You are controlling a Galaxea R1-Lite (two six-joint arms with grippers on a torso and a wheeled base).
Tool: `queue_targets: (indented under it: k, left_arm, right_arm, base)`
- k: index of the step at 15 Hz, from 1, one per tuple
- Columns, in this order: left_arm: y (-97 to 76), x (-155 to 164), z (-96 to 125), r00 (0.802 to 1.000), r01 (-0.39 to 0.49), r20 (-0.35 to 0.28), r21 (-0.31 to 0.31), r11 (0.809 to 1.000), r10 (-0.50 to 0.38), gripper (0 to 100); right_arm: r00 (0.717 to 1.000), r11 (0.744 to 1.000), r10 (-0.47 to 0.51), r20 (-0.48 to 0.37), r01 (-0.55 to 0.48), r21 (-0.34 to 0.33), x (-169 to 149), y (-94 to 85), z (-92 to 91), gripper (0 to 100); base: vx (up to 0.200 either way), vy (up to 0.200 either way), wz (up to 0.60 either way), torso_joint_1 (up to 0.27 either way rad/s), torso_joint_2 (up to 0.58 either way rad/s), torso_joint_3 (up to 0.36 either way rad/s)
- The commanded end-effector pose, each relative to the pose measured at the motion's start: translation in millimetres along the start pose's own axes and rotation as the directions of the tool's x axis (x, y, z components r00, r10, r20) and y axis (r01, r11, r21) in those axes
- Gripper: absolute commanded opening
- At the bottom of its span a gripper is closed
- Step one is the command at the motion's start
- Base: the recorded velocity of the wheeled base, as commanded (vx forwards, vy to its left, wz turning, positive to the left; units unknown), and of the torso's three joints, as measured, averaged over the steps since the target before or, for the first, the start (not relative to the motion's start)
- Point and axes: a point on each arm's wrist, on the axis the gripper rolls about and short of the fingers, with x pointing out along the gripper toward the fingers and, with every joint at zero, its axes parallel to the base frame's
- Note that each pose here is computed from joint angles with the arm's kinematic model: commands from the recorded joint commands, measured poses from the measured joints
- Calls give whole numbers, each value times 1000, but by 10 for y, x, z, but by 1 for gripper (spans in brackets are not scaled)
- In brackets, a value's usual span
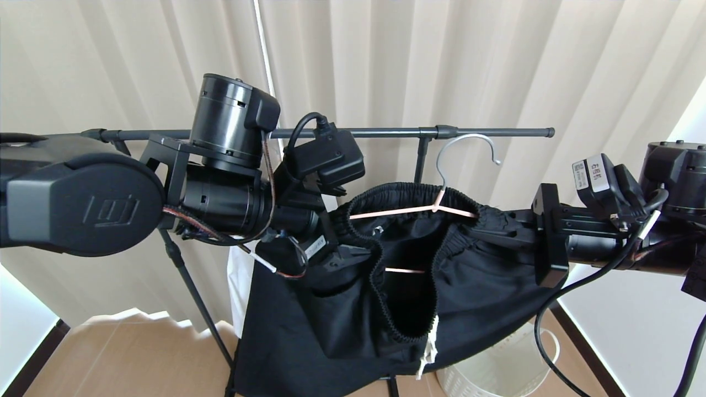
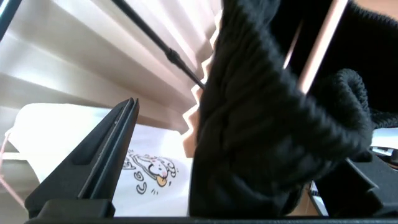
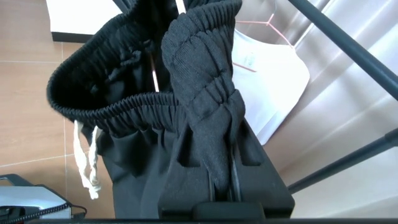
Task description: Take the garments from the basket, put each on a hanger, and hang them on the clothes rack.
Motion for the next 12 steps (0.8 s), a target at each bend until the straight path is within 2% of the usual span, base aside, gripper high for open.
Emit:
queue_targets:
  k: [1,7,8,12]
  left_arm:
    - [-17,53,-15,1000,12,-7,-2,1000,-12,100]
    - [-50,81,-23,1000,28,-11,-3,1000,-28,100]
    - [-53,77,-17,1000,28,-10,-2,1000,-28,0]
    - [-102,85,-15,999,42,-12,2,999,-42,0]
  right_arm:
    - [1000,1000,0,2,0,-3,-3,2,8,0]
    - [1000,1000,23,21,-23,-9,-18,16,34,0]
    - [999,1000,24,22,-24,-10,-20,17,39,0]
    - [1000,1000,22,21,-22,-10,-17,13,38,0]
  base:
    - [0,0,0,0,0,0]
    - [0,0,0,0,0,0]
    - [0,0,0,0,0,0]
    - [0,0,0,0,0,0]
